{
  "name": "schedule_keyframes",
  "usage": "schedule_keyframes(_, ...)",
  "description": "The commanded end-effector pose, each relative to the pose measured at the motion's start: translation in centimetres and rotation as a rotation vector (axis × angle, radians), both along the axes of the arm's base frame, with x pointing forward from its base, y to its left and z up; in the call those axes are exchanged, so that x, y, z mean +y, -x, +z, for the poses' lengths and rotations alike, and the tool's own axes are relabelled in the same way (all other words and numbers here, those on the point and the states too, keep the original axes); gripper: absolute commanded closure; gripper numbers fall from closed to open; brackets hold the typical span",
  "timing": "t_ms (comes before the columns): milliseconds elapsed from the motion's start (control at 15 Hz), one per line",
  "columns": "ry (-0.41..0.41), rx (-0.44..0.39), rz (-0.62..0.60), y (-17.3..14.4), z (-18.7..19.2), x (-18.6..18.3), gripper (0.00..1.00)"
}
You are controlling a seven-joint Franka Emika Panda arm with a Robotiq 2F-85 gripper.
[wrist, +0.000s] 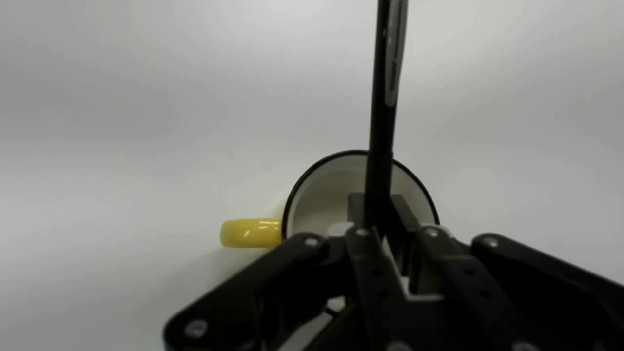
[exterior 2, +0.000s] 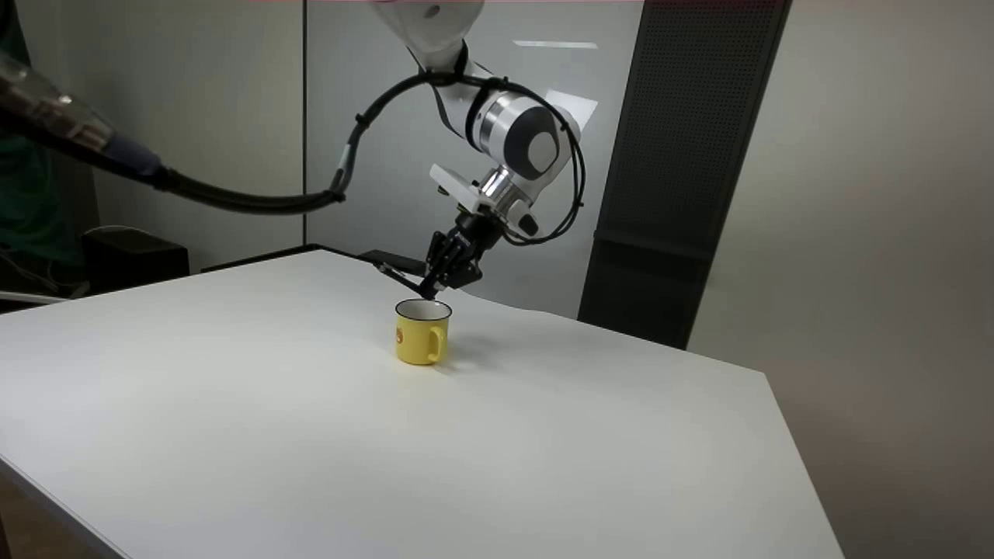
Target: Put the pen in the yellow mug
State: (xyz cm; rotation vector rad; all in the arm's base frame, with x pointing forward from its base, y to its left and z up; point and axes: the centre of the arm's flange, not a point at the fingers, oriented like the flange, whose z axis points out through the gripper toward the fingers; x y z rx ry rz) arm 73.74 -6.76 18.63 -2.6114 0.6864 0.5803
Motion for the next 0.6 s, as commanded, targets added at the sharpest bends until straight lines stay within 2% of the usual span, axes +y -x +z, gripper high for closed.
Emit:
schedule_keyframes(0, -0.003, -0.002, -0.028, -1.2, -0.3, -0.1, 0.97)
schedule_keyframes(533, -0.001, 0.003, -0.046, -0.7, -1.9, -0.5, 0.97)
